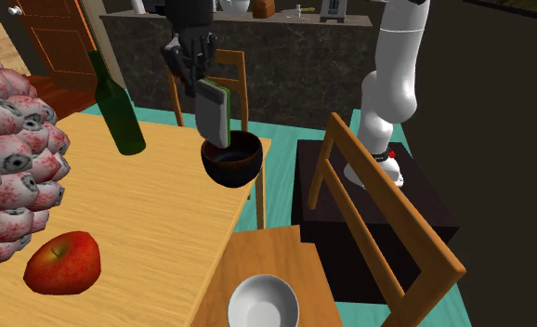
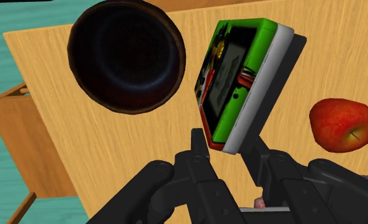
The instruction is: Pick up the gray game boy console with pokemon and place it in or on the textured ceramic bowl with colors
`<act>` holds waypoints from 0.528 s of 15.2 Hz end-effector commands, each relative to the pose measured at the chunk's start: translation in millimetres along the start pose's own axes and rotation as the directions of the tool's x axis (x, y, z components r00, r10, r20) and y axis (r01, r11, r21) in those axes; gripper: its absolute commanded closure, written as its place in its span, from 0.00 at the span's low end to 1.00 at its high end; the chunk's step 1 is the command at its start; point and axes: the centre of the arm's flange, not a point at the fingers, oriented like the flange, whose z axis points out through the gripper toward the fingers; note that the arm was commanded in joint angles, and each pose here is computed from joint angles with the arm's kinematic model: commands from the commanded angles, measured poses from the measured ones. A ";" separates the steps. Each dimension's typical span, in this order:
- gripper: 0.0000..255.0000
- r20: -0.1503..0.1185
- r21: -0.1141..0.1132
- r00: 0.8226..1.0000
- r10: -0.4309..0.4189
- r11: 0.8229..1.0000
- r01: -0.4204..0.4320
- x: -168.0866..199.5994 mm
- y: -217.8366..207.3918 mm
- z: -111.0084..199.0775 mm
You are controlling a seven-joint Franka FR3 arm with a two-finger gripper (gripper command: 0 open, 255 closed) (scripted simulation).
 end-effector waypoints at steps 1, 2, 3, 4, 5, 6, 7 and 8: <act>1.00 0.000 0.001 1.000 -0.001 1.000 0.001 7.0 26.1 -5.2; 1.00 0.000 0.001 1.000 -0.001 1.000 0.001 11.1 38.3 -8.0; 1.00 0.000 0.001 1.000 -0.001 1.000 0.001 15.2 50.6 -10.7; 1.00 0.000 0.001 1.000 -0.001 1.000 0.001 19.3 62.8 -13.5; 1.00 0.000 0.001 1.000 -0.001 1.000 0.001 23.3 75.1 -16.3; 1.00 0.000 0.001 1.000 -0.001 1.000 0.001 27.4 87.3 -19.0; 1.00 0.000 0.001 1.000 -0.001 1.000 0.001 31.5 99.5 -21.8; 1.00 0.000 0.001 1.000 -0.001 1.000 0.001 35.6 111.8 -24.6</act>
